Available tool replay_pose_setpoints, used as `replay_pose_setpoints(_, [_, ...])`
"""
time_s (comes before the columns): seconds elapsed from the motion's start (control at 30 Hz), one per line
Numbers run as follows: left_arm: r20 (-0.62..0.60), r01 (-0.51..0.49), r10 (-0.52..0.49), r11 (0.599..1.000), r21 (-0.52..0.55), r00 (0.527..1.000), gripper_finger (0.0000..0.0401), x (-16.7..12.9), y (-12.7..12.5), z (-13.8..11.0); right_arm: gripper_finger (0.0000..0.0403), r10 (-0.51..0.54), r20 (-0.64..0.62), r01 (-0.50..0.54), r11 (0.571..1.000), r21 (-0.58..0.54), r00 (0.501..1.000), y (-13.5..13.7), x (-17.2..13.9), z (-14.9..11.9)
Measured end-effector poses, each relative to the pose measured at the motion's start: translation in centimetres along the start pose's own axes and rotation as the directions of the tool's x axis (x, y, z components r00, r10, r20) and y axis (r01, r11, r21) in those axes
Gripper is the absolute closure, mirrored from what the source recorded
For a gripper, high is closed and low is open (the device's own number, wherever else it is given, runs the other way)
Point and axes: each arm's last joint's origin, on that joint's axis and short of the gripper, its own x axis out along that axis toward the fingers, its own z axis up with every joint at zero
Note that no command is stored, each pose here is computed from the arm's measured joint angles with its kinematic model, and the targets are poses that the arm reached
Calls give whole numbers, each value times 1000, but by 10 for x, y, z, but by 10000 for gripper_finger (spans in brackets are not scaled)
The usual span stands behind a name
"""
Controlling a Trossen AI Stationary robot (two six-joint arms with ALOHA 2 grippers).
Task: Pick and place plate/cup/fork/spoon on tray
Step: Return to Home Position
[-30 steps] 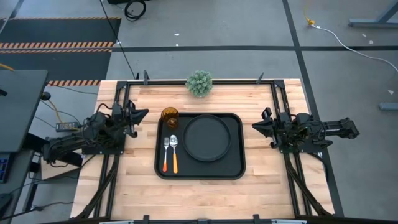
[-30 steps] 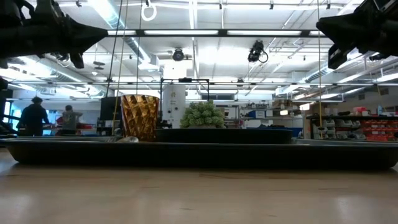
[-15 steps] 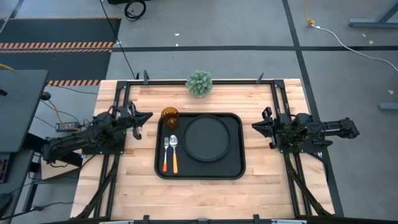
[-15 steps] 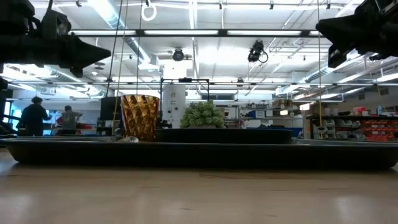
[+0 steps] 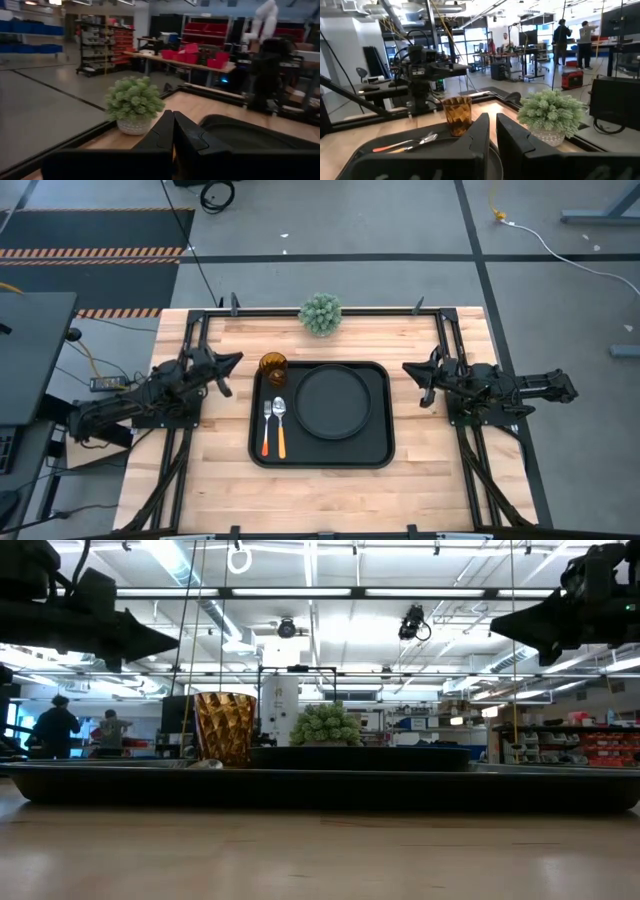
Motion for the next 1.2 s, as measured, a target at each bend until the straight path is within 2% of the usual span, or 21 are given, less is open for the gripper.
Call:
replay_pose_setpoints(0.23, [28, 130, -131, 991, 44, 991, 390, -2, -8, 3, 363, 0, 1, 0, 1000, -1, 1000, 0, 0, 0])
replay_pose_setpoints(0.6, [-16, 251, -250, 967, 45, 968, 390, -5, -19, -1, 363, -2, 1, 2, 1000, -1, 1000, 0, 0, 0])
replay_pose_setpoints(1.2, [-37, 277, -277, 961, 13, 960, 390, -6, -22, -3, 363, -2, 4, 2, 1000, 1, 1000, 0, 0, 0])
